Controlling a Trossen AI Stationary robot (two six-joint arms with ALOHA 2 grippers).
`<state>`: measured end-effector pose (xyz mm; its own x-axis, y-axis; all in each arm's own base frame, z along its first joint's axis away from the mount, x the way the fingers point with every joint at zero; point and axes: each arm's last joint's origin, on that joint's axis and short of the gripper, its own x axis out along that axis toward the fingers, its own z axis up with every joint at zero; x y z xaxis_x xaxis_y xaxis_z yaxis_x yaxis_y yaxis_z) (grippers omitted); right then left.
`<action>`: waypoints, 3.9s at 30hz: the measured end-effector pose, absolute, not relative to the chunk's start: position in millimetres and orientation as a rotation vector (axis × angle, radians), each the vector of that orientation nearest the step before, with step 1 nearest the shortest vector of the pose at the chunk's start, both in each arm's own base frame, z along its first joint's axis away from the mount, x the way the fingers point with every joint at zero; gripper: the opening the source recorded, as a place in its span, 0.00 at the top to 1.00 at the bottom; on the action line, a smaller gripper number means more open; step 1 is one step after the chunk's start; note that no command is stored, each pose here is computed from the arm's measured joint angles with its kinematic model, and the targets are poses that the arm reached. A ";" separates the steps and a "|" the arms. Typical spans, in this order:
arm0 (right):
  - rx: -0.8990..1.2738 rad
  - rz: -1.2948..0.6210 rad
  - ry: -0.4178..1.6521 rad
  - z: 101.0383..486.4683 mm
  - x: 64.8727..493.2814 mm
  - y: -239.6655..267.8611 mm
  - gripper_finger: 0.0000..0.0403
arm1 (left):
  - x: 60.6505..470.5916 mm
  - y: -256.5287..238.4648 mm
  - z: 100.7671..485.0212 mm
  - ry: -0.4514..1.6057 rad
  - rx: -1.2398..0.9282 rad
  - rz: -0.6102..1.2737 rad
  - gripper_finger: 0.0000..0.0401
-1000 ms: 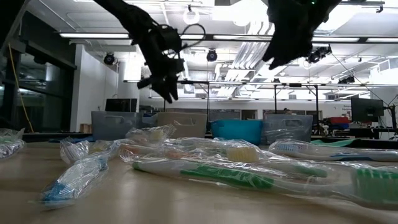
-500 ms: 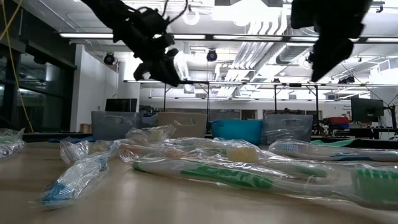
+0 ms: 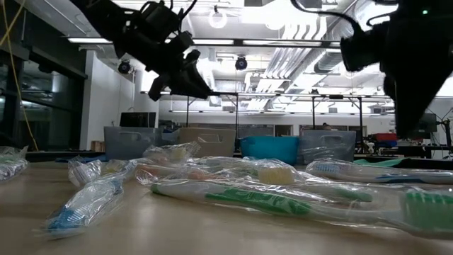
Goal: Pick & Place Toothbrushes
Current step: Put the violet toothbrush into the gray bin
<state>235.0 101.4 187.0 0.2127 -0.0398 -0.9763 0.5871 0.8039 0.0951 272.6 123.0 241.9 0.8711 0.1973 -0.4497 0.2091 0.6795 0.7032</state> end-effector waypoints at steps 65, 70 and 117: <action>0.579 -0.619 1.448 137.0 259.8 80.5 0.75 | 268.2 119.7 232.0 0.515 0.808 -0.064 0.76; 0.543 -0.614 1.435 136.8 260.4 79.9 0.86 | 268.2 119.7 232.0 0.514 0.805 -0.063 0.76; -0.266 -0.389 0.289 267.0 322.7 -36.3 0.99 | 277.2 119.3 254.6 0.226 0.401 -0.019 0.69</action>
<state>322.7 -36.3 267.0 0.8854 -0.4070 -0.2244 0.3321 0.8918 -0.3072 277.2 119.3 254.6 0.9748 0.0261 -0.2215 0.0627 0.9209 0.3847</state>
